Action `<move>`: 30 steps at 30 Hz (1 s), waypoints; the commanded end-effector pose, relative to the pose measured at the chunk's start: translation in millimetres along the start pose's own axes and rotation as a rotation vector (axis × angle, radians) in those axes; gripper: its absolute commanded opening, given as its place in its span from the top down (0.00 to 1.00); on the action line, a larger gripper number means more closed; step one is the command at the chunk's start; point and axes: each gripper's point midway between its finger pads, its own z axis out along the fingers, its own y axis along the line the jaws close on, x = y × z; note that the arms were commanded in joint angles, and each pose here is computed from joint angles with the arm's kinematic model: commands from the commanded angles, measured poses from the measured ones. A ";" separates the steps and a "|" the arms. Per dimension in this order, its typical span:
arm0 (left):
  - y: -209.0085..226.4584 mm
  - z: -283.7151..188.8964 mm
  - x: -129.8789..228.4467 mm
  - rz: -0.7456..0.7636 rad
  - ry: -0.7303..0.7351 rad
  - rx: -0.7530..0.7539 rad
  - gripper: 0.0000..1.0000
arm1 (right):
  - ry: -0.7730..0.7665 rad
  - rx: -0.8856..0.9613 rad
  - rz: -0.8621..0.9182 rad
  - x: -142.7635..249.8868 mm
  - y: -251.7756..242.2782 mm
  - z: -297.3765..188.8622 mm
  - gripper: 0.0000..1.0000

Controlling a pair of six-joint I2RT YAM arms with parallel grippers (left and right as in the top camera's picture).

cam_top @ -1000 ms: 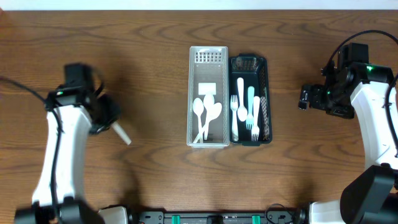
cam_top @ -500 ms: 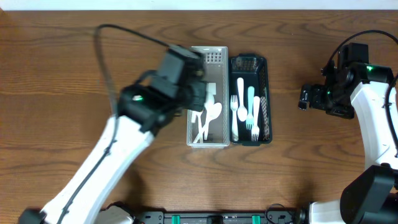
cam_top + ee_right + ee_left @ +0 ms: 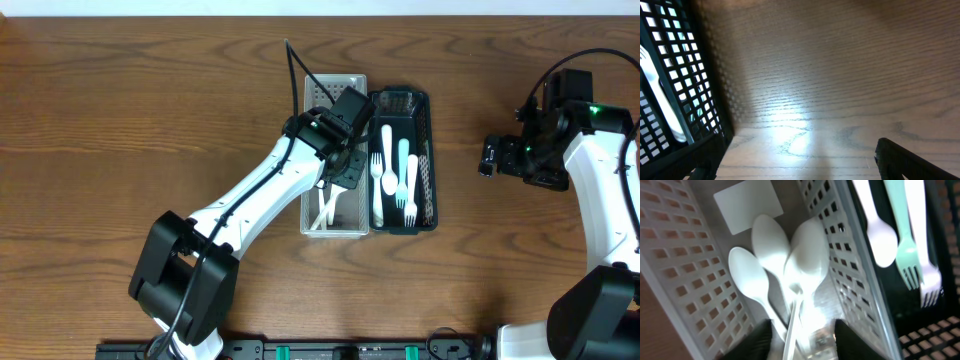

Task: Pack container

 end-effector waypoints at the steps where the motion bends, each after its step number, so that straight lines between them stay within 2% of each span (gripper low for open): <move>1: 1.7 -9.1 -7.7 0.029 -0.036 -0.008 0.53 | 0.000 -0.008 -0.002 0.6 2.5 -0.2 0.01; 6: 10.5 -46.8 -21.6 0.042 -0.129 -0.062 0.54 | -0.001 -0.008 -0.003 0.4 2.5 -0.2 0.01; 9: 33.9 -92.7 -31.5 0.016 -0.244 -0.169 0.53 | -0.009 -0.009 -0.003 -1.6 2.7 -0.3 0.01; 12: 53.9 -130.4 -31.6 -0.034 -0.318 -0.186 0.51 | -0.024 -0.011 -0.009 -5.0 4.5 -0.2 0.01; 15: 89.2 -157.1 -27.7 -0.126 -0.361 -0.220 0.48 | -0.057 -0.020 -0.046 -12.2 16.9 0.1 0.01; 17: 115.1 -165.7 -26.3 -0.189 -0.375 -0.249 0.35 | -0.094 -0.032 -0.086 -19.5 31.1 0.0 0.01; 19: 146.0 -170.8 -24.7 -0.270 -0.384 -0.284 0.10 | -0.154 -0.052 -0.130 -31.1 51.1 -1.2 0.01; 20: 158.6 -171.8 -24.1 -0.303 -0.387 -0.299 0.01 | -0.187 -0.062 -0.153 -37.5 60.4 -2.3 0.01; 25: 213.5 -175.4 -25.3 -0.426 -0.418 -0.363 0.02 | -0.436 -0.127 -0.300 -84.1 111.5 -21.2 0.01; 30: 238.0 -178.9 -18.5 -0.482 -0.419 -0.394 0.02 | -0.742 -0.149 -0.393 -139.2 137.5 -62.7 0.01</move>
